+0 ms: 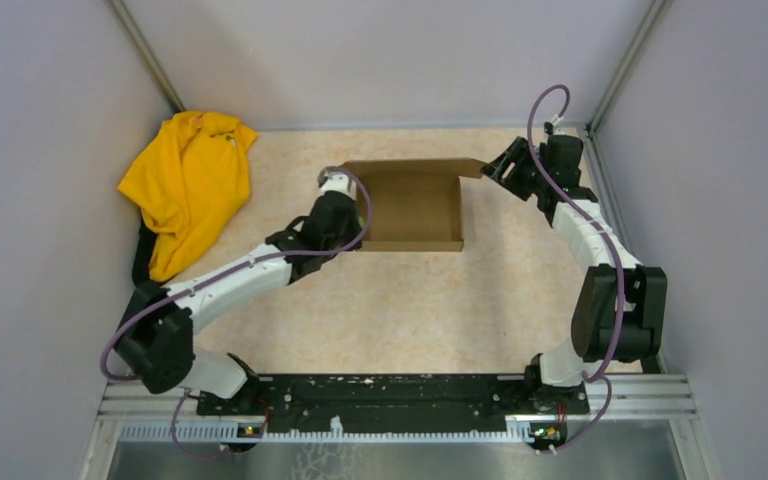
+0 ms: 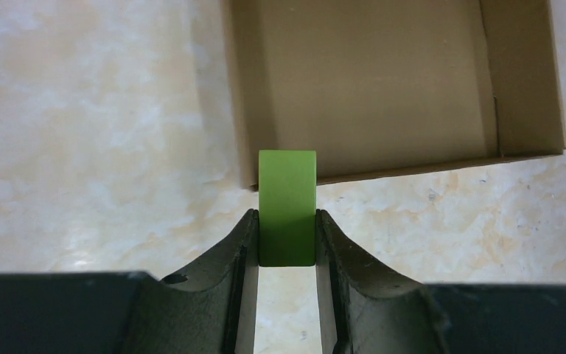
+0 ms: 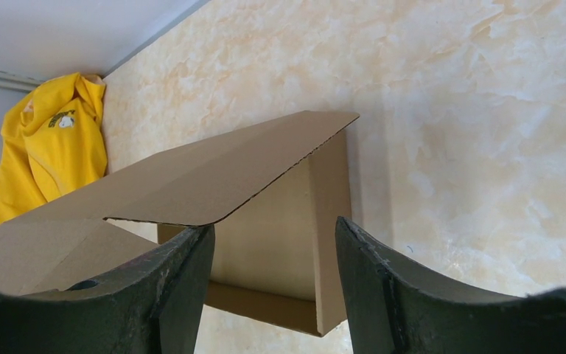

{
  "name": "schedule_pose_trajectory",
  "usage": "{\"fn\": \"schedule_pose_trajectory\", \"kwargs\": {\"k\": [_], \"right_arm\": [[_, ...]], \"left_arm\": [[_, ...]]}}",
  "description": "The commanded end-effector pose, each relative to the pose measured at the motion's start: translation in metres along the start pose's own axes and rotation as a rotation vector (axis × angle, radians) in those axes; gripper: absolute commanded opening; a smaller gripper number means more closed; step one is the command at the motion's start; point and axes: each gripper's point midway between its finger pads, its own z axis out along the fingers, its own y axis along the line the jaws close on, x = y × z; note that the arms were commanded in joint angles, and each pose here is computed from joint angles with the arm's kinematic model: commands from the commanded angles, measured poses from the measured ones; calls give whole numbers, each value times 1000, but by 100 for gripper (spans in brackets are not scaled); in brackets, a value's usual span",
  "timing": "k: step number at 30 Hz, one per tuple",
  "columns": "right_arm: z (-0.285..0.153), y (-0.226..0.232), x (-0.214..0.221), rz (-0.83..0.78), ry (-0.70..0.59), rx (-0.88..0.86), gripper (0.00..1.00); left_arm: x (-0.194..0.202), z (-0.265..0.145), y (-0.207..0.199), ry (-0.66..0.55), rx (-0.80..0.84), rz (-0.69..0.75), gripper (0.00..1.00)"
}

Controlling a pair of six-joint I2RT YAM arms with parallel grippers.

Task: Fold the paper box

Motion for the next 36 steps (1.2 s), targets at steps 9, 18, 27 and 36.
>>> {"fn": "schedule_pose_trajectory", "kwargs": {"k": [9,18,27,36], "right_arm": [[-16,25,-14,-25,-53,-70,61],[-18,23,-10,-34,-46,-63,61],[-22,14,-11,-92,-46,-10,61],[-23,0,-4,-163,-47,30,63]], "left_arm": [[-32,65,-87,-122,12,156,32],[-45,98,-111,-167,43,243,74],[-61,30,-89,-167,86,221,79],[-60,-25,-33,-148,102,205,92]]}}
